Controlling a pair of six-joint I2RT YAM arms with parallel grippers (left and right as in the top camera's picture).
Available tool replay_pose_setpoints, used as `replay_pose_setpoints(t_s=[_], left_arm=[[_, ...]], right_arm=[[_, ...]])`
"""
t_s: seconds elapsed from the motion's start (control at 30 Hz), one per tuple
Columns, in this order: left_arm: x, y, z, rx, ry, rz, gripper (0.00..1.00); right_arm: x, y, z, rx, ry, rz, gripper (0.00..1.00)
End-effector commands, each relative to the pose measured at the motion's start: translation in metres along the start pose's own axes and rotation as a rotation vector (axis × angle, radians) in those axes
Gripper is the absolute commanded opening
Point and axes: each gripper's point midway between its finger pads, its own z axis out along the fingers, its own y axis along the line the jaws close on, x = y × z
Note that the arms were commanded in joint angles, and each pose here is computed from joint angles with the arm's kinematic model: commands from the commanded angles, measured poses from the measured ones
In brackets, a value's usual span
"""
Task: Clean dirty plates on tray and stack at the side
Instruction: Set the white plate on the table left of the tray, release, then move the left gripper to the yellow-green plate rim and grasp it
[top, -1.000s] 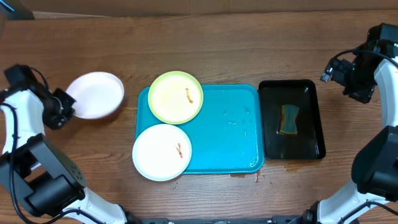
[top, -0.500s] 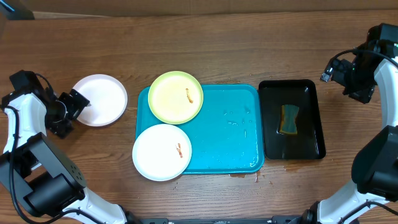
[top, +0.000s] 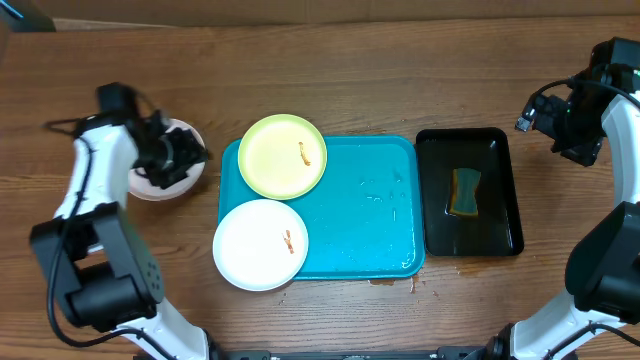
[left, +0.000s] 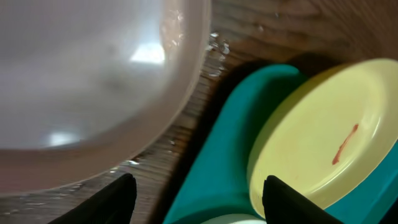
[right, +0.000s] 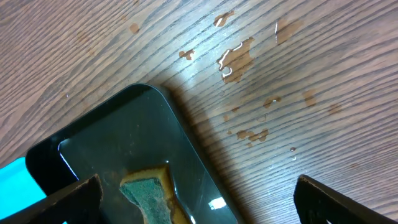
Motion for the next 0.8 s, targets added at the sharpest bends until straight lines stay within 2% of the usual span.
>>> replay_pose_setpoints(t_s=[0.0, 0.2, 0.3, 0.43, 0.77], left_arm=[[0.009, -0.008, 0.010, -0.094, 0.006, 0.092, 0.69], [0.027, -0.034, 0.023, -0.137, 0.032, 0.197, 0.71], [0.032, -0.043, 0.028, -0.161, 0.029, 0.233, 0.66], [0.034, -0.044, 0.030, -0.222, 0.012, 0.228, 0.66], [0.038, -0.047, 0.038, -0.221, 0.011, 0.220, 0.59]], right_arm=[[-0.004, 0.001, -0.005, -0.005, -0.022, 0.002, 1.00], [-0.004, 0.001, -0.005, -0.005, -0.022, 0.002, 1.00], [-0.004, 0.001, -0.005, -0.005, -0.022, 0.002, 1.00], [-0.004, 0.001, -0.005, -0.005, -0.022, 0.002, 1.00], [-0.004, 0.001, -0.005, -0.005, -0.022, 0.002, 1.00]])
